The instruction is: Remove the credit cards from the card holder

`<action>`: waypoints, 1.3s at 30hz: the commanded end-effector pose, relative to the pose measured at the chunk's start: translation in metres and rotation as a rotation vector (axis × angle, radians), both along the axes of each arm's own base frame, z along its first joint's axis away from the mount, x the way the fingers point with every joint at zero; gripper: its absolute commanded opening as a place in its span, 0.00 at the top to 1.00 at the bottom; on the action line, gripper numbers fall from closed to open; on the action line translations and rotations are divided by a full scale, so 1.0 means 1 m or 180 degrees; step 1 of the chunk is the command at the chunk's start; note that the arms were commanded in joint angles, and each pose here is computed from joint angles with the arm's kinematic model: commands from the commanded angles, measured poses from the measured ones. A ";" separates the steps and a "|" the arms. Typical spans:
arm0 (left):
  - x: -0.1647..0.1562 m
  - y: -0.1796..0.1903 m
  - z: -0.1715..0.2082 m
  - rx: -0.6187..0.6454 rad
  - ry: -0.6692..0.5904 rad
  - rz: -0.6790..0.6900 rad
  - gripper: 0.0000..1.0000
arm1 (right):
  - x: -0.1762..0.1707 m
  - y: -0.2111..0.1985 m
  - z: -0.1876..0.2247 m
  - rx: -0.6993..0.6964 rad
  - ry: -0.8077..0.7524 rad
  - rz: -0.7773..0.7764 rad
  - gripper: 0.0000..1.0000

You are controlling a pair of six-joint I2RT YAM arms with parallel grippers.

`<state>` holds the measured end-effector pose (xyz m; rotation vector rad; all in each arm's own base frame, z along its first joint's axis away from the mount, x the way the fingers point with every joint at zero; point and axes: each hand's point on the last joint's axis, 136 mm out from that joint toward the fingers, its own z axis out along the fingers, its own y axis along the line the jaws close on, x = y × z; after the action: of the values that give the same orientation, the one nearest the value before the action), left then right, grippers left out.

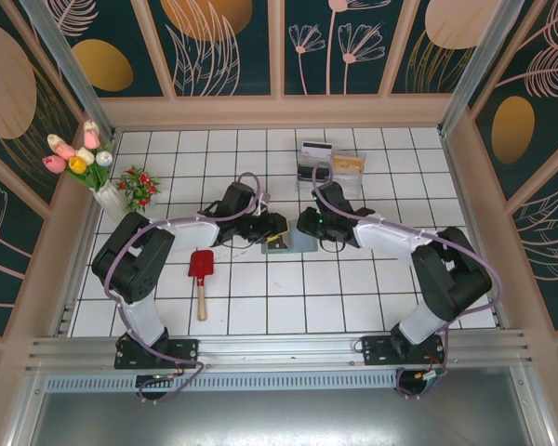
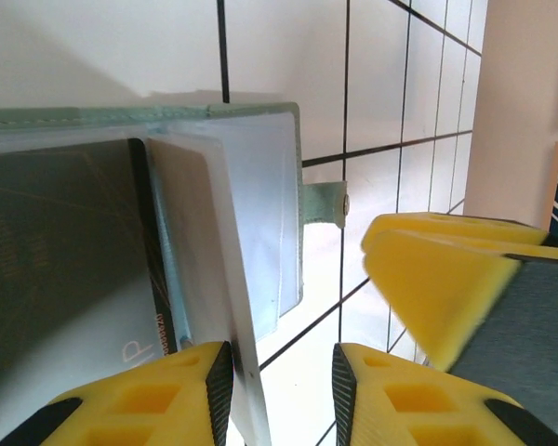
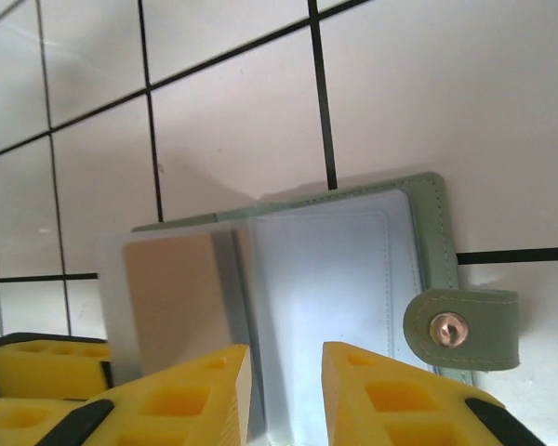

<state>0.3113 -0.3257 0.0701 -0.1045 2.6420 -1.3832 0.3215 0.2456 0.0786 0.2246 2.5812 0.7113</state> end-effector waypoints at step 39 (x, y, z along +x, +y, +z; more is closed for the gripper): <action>0.017 0.006 -0.010 0.0365 -0.0050 0.0319 0.65 | 0.005 0.004 -0.011 0.0252 0.0171 0.0085 0.83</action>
<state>0.3343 -0.3268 0.0693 -0.1866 2.6115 -1.2319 0.3258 0.2391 0.0649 0.2814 2.5979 0.8126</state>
